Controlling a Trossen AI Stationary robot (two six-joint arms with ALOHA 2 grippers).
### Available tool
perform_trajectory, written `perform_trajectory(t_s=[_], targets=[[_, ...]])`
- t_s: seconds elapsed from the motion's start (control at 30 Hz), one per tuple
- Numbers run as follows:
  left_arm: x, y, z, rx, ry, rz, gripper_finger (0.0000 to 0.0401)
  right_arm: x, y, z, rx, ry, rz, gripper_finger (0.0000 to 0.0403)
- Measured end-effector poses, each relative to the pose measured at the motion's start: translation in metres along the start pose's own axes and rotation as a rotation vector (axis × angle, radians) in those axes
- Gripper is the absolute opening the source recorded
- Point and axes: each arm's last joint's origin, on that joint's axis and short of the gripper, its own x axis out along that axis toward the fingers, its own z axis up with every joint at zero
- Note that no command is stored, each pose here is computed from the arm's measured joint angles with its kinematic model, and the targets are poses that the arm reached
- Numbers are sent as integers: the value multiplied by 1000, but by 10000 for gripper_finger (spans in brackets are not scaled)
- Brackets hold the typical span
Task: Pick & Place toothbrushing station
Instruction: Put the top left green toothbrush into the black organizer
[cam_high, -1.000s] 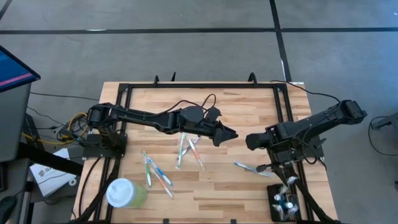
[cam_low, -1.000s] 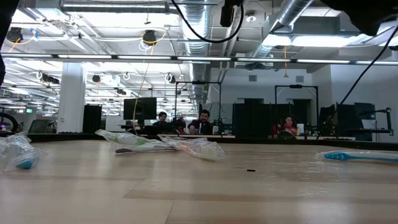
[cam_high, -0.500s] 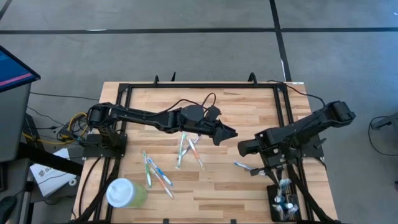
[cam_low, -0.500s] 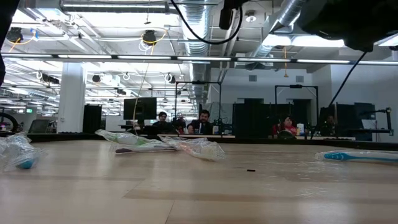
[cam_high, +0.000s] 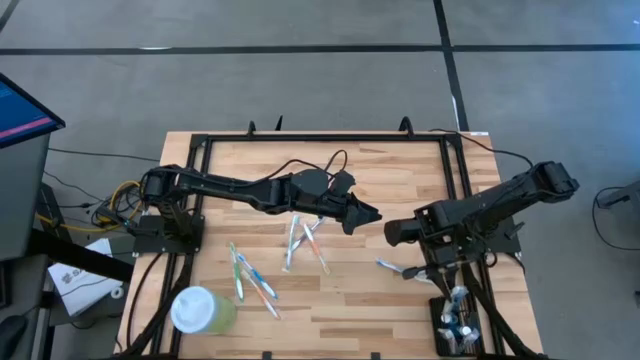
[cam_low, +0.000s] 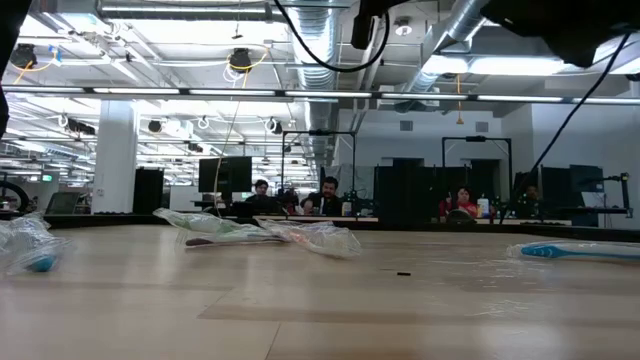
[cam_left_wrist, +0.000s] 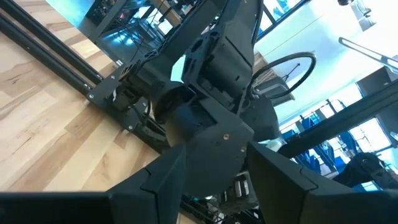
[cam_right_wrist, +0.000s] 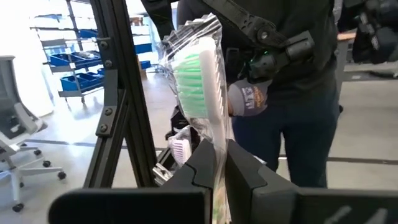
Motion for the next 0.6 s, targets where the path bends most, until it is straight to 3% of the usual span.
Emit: perform_trajectory(t_s=[0.43,0.6], targets=[[0,2,-2,-2,19,20,167,-22,3,-8,65,-2,-110,8],[0,4,-3,-3,32,34,167,-32,7,-9,147,-2,-161,8]])
